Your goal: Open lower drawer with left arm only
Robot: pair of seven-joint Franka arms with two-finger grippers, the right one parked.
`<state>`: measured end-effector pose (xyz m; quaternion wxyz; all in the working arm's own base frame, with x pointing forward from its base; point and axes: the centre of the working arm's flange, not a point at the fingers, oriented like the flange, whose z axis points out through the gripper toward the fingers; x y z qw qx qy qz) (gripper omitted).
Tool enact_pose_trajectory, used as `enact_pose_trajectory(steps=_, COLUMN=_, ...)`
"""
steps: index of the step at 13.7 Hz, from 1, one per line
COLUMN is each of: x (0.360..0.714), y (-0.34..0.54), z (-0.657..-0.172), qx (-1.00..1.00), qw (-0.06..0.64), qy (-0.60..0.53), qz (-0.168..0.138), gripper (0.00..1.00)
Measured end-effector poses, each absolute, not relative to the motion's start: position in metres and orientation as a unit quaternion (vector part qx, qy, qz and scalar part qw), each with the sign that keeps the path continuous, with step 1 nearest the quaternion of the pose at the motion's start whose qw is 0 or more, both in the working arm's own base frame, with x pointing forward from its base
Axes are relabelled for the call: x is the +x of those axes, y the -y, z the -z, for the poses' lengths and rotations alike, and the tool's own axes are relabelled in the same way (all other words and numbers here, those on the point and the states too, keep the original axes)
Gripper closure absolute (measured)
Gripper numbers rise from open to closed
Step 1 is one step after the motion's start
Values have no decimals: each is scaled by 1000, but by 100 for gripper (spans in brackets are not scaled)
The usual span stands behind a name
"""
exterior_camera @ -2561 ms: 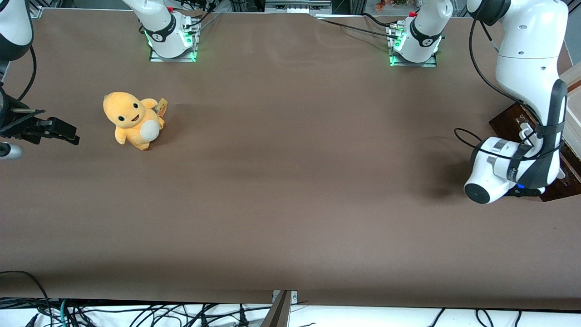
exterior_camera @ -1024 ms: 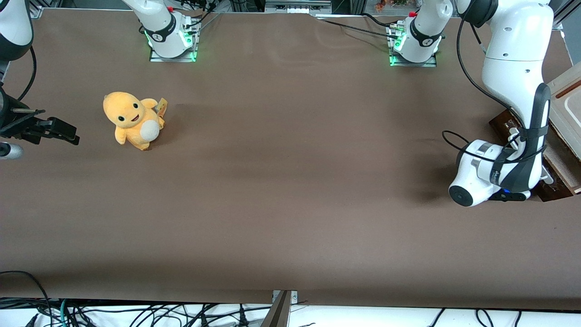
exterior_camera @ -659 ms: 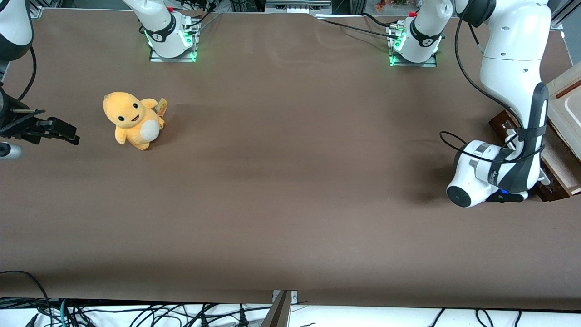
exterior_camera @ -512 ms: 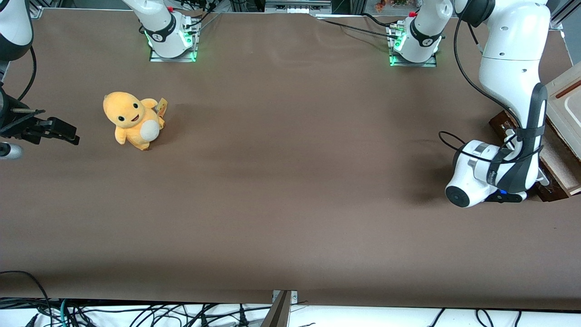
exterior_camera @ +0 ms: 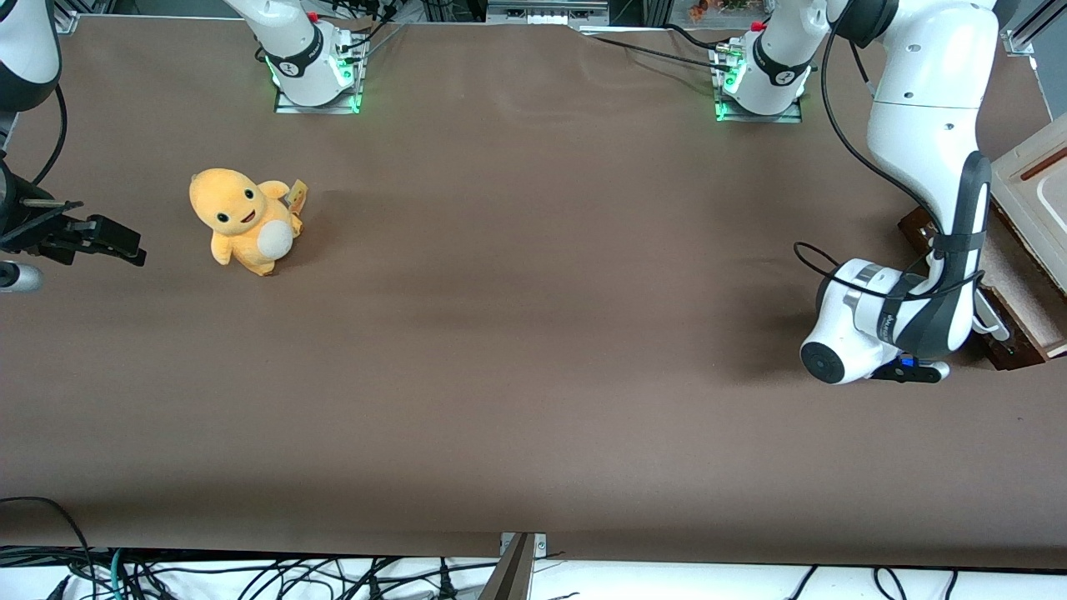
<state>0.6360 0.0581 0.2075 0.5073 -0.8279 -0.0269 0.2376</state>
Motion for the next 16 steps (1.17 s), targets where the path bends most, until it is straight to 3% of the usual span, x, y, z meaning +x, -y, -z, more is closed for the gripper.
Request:
enact_pose_trajectory(steps=3, x=649, y=-49, z=-224, qx=-853, qw=465, qy=51, qz=-230, gripper=0)
enact_pose_trajectory(steps=8, x=683, y=-7, z=-287, qx=-933, qw=262, qy=130, qz=-208, gripper=0)
enact_pose_trajectory(steps=13, x=686, y=11, z=-409, qx=-968, qw=73, qy=180, qz=-156, gripper=0)
enact_pose_trajectory(steps=16, x=676, y=-5, z=-471, qx=-981, qw=30, qy=151, qz=-120, gripper=0)
